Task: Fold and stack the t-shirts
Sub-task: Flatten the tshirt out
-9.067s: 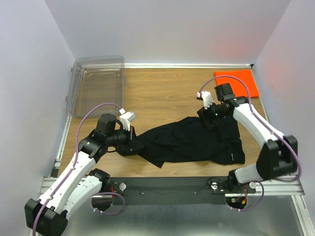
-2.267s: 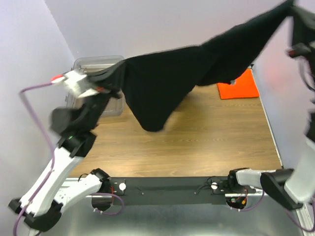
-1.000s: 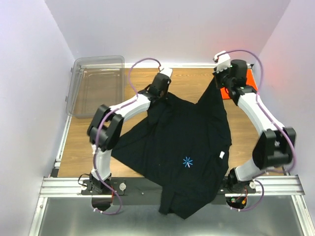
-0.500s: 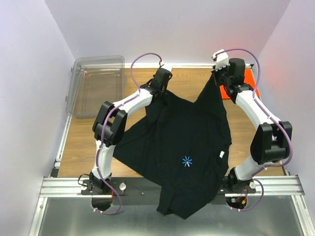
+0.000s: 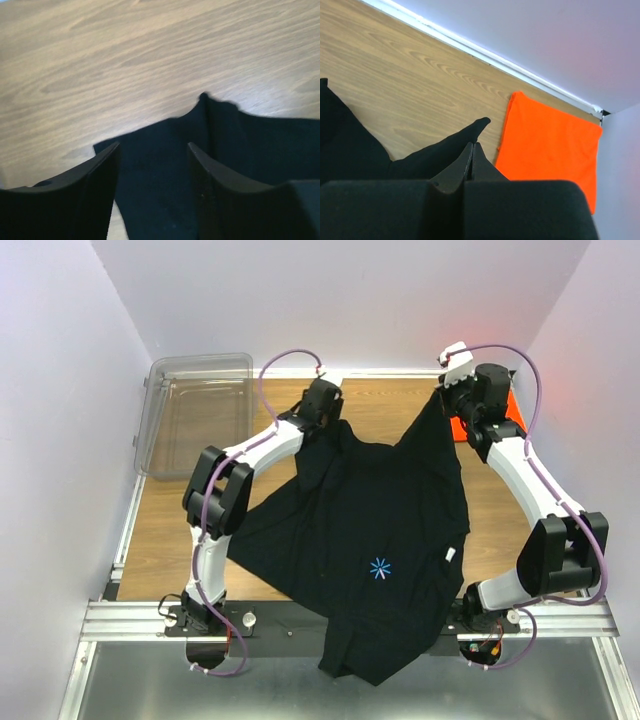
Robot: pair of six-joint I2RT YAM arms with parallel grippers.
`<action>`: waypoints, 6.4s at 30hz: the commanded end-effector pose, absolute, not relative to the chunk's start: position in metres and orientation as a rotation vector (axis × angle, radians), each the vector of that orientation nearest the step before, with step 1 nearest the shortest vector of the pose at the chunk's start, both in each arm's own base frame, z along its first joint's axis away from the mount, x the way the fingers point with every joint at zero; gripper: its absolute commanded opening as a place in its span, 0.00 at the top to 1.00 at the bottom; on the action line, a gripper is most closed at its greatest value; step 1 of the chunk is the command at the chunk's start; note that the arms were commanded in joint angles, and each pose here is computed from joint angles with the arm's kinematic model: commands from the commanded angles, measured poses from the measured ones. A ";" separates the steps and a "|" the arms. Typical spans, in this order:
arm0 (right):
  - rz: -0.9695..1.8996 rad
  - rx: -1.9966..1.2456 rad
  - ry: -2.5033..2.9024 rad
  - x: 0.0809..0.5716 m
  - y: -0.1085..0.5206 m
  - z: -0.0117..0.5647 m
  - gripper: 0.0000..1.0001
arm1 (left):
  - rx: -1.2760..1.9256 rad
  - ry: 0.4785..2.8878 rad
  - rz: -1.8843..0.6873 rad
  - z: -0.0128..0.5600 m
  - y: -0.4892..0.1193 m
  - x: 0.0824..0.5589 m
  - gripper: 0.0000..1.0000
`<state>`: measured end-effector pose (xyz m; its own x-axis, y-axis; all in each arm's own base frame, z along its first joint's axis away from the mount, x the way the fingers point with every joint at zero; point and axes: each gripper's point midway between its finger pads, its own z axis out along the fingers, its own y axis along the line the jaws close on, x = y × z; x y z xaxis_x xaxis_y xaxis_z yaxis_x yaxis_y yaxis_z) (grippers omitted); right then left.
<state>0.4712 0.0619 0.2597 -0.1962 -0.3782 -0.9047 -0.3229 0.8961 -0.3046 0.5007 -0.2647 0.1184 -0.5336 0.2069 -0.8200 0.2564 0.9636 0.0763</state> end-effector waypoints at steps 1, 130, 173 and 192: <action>-0.031 -0.515 1.798 0.472 0.063 0.254 0.99 | 0.251 2.127 -0.165 0.143 -0.244 0.502 0.35; 0.038 -0.492 1.280 0.374 0.074 0.581 1.00 | 0.018 1.222 -0.314 0.540 -0.096 0.327 1.00; -0.011 -0.509 1.549 0.514 0.067 0.348 0.99 | -0.004 1.711 -0.199 0.311 -0.132 0.459 1.00; -0.067 -0.370 1.783 0.610 0.050 0.226 1.00 | -0.046 2.059 0.181 0.170 -0.111 0.559 1.00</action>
<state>0.5968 0.0599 0.1862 -0.2809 -0.3103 -0.9082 -0.2931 0.9288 -0.2267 0.5494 -0.1274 0.1733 -0.4718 0.0218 -0.8814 -0.0517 0.9973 0.0523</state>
